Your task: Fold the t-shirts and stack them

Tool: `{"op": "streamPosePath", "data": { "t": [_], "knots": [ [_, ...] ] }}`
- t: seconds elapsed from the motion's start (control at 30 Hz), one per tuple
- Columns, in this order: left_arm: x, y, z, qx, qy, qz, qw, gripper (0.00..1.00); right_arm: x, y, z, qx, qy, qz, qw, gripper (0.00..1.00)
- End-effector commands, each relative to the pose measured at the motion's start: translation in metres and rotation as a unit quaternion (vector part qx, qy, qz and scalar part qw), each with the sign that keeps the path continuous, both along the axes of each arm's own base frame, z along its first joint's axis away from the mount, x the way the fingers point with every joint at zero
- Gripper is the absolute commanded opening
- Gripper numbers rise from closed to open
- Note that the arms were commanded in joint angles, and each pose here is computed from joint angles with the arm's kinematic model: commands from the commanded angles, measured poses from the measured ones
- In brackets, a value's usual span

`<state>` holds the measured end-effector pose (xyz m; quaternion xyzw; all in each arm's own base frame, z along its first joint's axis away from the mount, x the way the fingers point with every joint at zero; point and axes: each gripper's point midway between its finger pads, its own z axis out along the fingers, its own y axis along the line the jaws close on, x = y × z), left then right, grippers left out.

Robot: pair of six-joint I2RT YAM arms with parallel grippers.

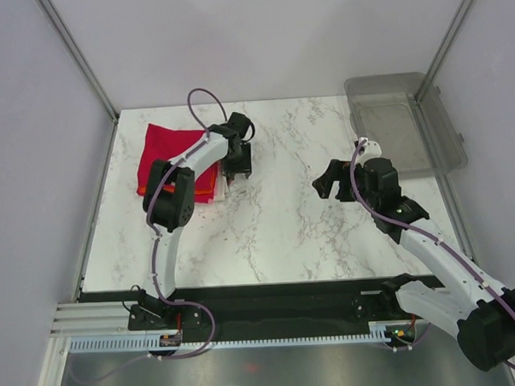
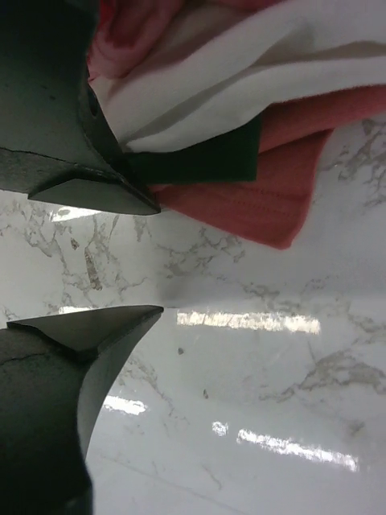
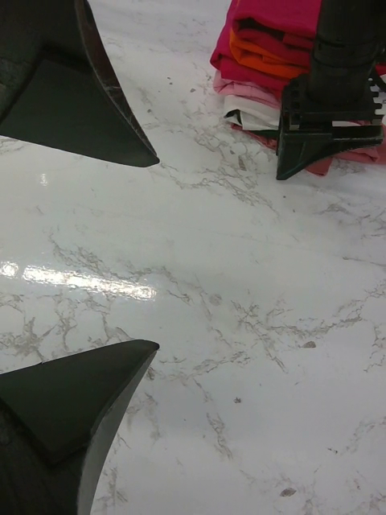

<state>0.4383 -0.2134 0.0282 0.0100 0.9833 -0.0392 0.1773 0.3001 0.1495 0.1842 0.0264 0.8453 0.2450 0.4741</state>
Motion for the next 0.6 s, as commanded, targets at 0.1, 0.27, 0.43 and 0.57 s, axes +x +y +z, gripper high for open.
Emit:
{"op": "streamPosePath", "data": {
  "t": [0.1,0.27,0.43,0.57],
  "knots": [
    [0.010,0.050,-0.024,0.004,0.004,0.031,1.000,0.55,0.001,-0.005,0.007,0.006,-0.019,-0.016,1.000,0.96],
    [0.007,0.102,-0.029,-0.006,0.003,0.082,0.997,0.55,0.001,-0.006,0.007,0.006,-0.020,-0.018,1.000,0.97],
    [0.013,0.153,-0.025,-0.008,-0.011,0.139,0.990,0.55,0.002,-0.005,0.008,0.008,-0.017,-0.018,1.000,0.97],
    [0.017,0.166,-0.015,-0.011,-0.026,0.158,0.987,0.55,0.003,-0.004,0.005,0.006,-0.013,-0.016,1.000,0.97]
  ]
}}
